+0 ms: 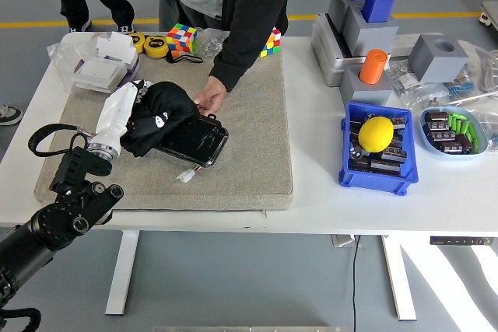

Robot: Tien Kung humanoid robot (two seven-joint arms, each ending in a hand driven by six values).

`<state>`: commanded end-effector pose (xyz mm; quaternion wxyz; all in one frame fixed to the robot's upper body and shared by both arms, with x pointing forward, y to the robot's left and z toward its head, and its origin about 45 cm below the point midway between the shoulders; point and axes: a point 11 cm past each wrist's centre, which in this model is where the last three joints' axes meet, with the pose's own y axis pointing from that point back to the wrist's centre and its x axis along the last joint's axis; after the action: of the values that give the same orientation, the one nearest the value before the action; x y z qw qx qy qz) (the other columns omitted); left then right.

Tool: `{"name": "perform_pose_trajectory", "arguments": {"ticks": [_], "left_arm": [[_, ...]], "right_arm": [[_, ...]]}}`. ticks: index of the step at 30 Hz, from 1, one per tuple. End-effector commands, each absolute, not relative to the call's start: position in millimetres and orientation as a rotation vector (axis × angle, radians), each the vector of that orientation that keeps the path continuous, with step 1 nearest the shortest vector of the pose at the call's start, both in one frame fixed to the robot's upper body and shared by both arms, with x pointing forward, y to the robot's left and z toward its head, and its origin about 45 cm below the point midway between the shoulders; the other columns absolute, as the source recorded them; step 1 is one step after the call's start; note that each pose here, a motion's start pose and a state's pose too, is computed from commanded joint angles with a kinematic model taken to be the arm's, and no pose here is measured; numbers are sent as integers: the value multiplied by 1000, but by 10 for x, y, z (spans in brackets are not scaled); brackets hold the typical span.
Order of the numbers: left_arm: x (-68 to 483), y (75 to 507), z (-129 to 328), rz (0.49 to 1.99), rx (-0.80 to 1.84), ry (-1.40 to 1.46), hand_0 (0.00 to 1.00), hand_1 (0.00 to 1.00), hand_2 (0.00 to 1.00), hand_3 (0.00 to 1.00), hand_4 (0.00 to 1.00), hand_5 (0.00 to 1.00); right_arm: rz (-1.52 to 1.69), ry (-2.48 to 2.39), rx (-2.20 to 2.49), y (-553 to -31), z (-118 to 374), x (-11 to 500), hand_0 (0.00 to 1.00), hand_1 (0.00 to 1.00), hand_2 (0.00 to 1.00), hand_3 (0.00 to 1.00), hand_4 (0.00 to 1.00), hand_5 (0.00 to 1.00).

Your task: Pick the rag up,wipe the panel,place it on the desk

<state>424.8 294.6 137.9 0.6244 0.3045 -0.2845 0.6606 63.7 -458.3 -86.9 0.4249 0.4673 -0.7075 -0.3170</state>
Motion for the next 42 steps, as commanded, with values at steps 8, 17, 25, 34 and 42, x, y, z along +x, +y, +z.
{"name": "perform_pose_trajectory", "arguments": {"ticks": [8, 17, 25, 34, 42], "left_arm": [[4249, 3320, 1362, 1639, 731, -608, 234, 203, 261, 520, 623, 2], [4211, 3561, 1342, 1720, 768, -593, 234, 203, 262, 521, 624, 2], [4123, 3832, 1364, 1863, 765, -579, 258, 284, 346, 557, 640, 2], [4010, 3921, 1186, 1858, 795, -493, 318, 425, 487, 566, 665, 2], [3974, 3922, 1119, 1833, 833, -462, 479, 617, 573, 573, 838, 64]], "right_arm": [[-795, -1768, 1168, -4578, -873, 627, 558, 564, 494, 522, 910, 369], [-792, -1767, 1169, -4585, -869, 633, 558, 563, 494, 522, 909, 369], [-792, -1764, 1165, -4593, -869, 611, 558, 564, 494, 521, 907, 369], [-791, -1765, 1170, -4587, -869, 622, 558, 564, 494, 522, 908, 368], [-794, -1767, 1170, -4578, -872, 624, 557, 564, 494, 522, 907, 368]]}}
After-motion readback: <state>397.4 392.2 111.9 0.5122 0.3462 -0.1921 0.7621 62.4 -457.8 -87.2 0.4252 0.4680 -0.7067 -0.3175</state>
